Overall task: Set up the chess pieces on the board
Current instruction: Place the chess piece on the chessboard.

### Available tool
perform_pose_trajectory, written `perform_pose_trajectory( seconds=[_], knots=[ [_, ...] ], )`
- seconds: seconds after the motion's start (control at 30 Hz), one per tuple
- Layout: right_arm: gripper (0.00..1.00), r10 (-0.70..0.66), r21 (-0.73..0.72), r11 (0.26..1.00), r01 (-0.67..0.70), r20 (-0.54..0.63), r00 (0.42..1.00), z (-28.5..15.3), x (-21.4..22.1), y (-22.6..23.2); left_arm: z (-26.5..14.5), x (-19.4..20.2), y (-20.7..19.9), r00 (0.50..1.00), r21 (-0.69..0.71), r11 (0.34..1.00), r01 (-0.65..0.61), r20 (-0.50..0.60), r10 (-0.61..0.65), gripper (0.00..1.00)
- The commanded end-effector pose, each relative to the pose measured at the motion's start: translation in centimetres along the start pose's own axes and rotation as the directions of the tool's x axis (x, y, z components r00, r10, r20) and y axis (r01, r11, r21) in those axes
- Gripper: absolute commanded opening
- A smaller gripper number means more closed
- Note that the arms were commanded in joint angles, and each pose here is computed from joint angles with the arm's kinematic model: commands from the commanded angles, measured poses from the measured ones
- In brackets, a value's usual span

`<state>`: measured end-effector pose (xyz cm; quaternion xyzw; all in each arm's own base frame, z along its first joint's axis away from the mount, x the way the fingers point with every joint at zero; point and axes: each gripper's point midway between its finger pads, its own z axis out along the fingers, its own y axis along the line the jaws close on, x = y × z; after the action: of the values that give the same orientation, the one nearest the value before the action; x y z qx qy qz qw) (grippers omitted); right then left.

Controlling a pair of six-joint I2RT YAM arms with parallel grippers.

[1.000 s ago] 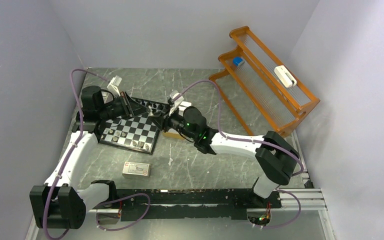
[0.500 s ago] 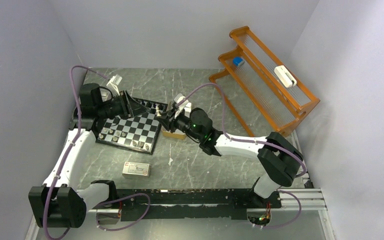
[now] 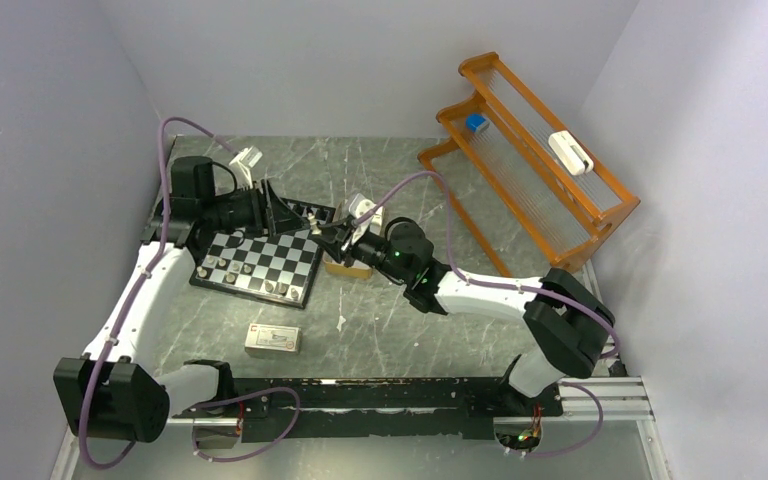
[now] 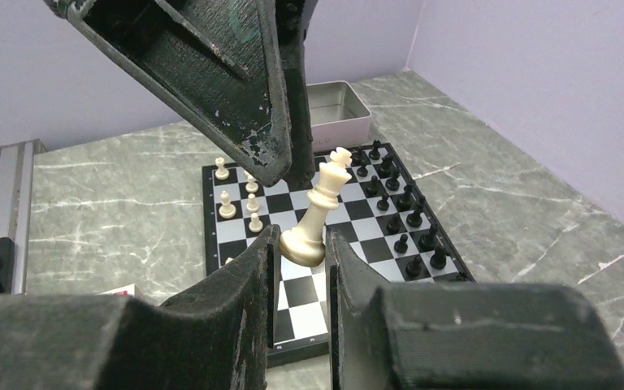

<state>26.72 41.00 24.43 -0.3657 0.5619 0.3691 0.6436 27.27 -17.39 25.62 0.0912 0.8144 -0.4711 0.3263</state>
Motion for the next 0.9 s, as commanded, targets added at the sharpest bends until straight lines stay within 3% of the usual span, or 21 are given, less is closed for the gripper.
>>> perform_pose_trajectory(
  seconds=[0.0,0.43,0.87],
  knots=[
    [0.01,-0.069,-0.019,0.997,0.070,0.068,0.995,-0.2,-2.2,0.2,-0.2,-0.2,-2.3,0.999,0.079,0.996,-0.033,-0.025,0.035,0.57],
    [0.01,-0.106,-0.047,0.993,0.108,0.045,0.993,-0.2,-2.0,0.6,0.7,0.0,-1.2,0.997,-0.030,1.000,0.000,-0.079,-0.002,0.49],
    [0.02,-0.110,-0.063,0.992,0.111,0.015,0.994,-0.3,-1.5,0.9,1.3,0.3,-1.7,0.993,-0.019,0.999,0.037,-0.113,-0.039,0.41]
  ],
)
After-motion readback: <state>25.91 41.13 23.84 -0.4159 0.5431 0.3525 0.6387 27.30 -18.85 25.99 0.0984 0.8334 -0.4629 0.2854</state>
